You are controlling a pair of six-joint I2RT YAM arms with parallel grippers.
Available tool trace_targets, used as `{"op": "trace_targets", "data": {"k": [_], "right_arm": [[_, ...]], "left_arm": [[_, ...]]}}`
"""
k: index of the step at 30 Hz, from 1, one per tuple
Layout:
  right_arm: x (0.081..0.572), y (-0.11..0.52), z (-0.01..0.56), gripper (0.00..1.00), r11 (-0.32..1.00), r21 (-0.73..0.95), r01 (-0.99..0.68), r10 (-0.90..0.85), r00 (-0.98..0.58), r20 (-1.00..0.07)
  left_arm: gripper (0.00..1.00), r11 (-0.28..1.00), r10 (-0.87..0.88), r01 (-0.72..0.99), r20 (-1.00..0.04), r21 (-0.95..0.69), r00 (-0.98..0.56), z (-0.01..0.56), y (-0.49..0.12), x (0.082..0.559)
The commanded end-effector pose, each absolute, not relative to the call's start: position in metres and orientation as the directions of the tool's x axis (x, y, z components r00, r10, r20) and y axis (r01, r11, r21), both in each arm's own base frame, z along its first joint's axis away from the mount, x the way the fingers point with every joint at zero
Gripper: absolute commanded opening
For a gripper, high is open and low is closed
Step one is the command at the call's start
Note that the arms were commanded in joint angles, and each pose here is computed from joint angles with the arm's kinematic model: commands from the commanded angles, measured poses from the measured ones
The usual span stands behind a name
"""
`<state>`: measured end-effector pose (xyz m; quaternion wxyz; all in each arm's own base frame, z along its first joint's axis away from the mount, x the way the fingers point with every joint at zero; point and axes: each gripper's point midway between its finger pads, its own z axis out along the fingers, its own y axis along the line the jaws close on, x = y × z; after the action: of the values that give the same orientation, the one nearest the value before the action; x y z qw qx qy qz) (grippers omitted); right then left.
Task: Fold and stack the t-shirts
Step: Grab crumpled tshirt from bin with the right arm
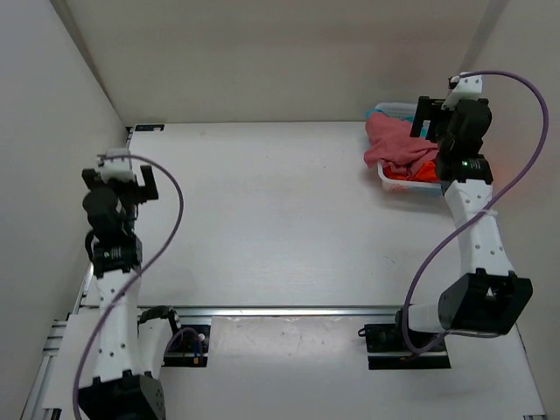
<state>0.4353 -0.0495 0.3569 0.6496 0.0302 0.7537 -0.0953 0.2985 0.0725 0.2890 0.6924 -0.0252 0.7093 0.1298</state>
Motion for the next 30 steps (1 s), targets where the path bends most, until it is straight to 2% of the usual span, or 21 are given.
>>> {"op": "trace_targets", "data": {"k": [1,3,4,5,6,8,9,11,15,18,25,28,30], "right_arm": [[0.456,-0.055,0.330,0.99,0.991,-0.062,0.115,-0.029,-0.270,-0.962],[0.468,-0.064,0.320,0.99,0.992,-0.001,0.124,0.035,-0.287,-0.957],[0.478,-0.064,0.311,0.99,0.994,0.007,0.109,0.040,-0.303,-0.952],[0.486,-0.067,0.309,0.93,0.994,0.006,0.113,0.040,-0.306,-0.951],[0.491,-0.062,0.300,0.81,0.996,0.012,0.091,0.041,-0.321,-0.946],[0.504,-0.055,0.275,0.70,0.997,0.010,0.083,0.040,-0.374,-0.927],[0.505,-0.056,0.268,0.69,0.994,0.047,0.100,0.082,-0.385,-0.919],[0.515,-0.057,0.244,0.69,0.989,0.095,0.117,0.137,-0.427,-0.894],[0.530,-0.049,0.216,0.75,0.985,0.146,0.091,0.172,-0.470,-0.866],[0.541,-0.043,0.202,0.77,0.985,0.149,0.084,0.171,-0.505,-0.846],[0.554,-0.038,0.173,0.71,0.980,0.160,0.122,0.201,-0.568,-0.798],[0.551,-0.037,0.159,0.76,0.978,0.157,0.135,0.206,-0.607,-0.768],[0.545,-0.036,0.151,0.76,0.976,0.160,0.148,0.218,-0.629,-0.746]], "left_arm": [[0.99,0.993,0.119,0.031,-0.968,0.115,-0.222,0.277,0.035,0.327],[0.99,0.981,0.193,0.087,-0.944,0.176,-0.266,0.288,0.017,0.343],[0.99,0.968,0.237,0.157,-0.915,0.195,-0.327,0.271,-0.002,0.347],[0.99,0.937,0.327,0.244,-0.877,0.251,-0.352,0.261,-0.025,0.351],[0.98,0.922,0.372,0.252,-0.854,0.294,-0.364,0.258,-0.028,0.353],[0.97,0.895,0.427,0.320,-0.802,0.310,-0.419,0.231,-0.049,0.358],[0.96,0.893,0.422,0.343,-0.803,0.290,-0.421,0.233,-0.057,0.359],[0.94,0.903,0.379,0.391,-0.758,0.178,-0.530,0.205,-0.065,0.365],[0.90,0.919,0.219,0.388,-0.727,-0.071,-0.650,0.187,-0.072,0.379],[0.91,0.932,0.161,0.342,-0.712,-0.118,-0.684,0.177,-0.069,0.382],[0.92,0.935,0.160,0.334,-0.698,-0.120,-0.698,0.165,-0.068,0.380],[0.92,0.944,0.120,0.300,-0.701,-0.140,-0.703,0.166,-0.057,0.384],[0.92,0.949,0.104,0.283,-0.703,-0.142,-0.703,0.167,-0.051,0.385]]}}
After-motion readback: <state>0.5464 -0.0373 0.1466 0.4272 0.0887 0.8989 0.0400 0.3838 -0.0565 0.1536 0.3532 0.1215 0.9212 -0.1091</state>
